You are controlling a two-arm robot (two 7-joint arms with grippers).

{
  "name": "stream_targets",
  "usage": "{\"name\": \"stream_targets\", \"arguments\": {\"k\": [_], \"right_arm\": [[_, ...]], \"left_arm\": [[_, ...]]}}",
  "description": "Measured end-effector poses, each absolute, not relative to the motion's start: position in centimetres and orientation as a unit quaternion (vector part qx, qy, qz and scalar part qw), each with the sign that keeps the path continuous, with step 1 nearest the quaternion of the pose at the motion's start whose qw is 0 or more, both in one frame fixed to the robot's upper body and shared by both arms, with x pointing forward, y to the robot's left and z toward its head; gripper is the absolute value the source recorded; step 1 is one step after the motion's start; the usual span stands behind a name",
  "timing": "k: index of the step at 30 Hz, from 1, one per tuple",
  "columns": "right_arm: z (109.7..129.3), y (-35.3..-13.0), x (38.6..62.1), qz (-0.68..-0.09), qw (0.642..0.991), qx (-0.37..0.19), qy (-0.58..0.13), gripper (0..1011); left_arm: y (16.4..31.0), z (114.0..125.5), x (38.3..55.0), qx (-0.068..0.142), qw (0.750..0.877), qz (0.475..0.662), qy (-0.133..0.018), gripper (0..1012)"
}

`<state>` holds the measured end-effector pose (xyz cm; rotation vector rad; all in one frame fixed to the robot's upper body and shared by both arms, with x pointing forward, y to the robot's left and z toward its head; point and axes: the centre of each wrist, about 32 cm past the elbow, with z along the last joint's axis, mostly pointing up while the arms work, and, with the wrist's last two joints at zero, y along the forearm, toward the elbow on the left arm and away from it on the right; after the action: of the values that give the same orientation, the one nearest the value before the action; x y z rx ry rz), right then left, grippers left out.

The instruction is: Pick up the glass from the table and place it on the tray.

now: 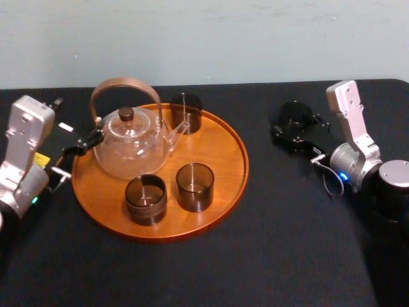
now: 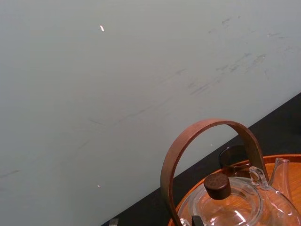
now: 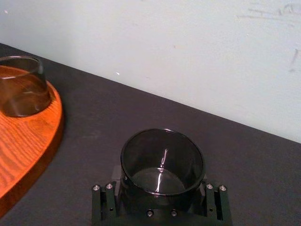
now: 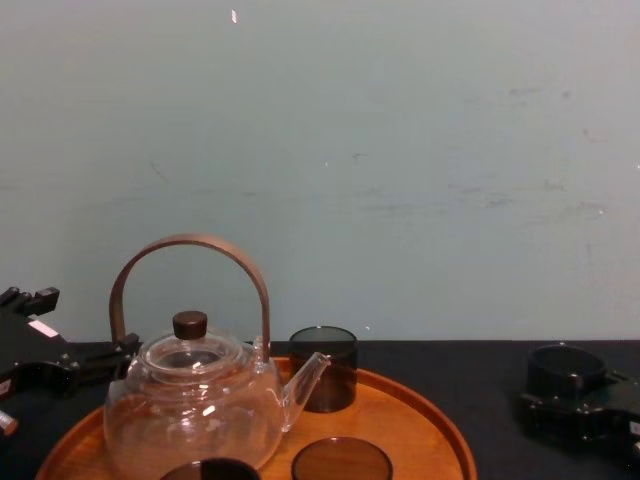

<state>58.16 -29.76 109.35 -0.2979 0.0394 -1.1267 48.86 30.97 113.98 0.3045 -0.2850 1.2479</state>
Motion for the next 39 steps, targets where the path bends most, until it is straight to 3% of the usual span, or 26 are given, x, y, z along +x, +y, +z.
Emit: {"name": "stream_targets", "arguments": {"k": [17, 39], "right_arm": [[111.5, -27.7, 56.7, -0.469, 0.873, -0.134, -0.011, 916], [111.9, -24.7, 58.0, -0.423, 0.898, -0.124, -0.015, 916]], "left_arm": [[31.0, 114.0, 48.9, 0.141, 0.791, 0.58, -0.132, 1010], [31.0, 114.0, 48.9, 0.141, 0.791, 0.58, -0.132, 1009]]}}
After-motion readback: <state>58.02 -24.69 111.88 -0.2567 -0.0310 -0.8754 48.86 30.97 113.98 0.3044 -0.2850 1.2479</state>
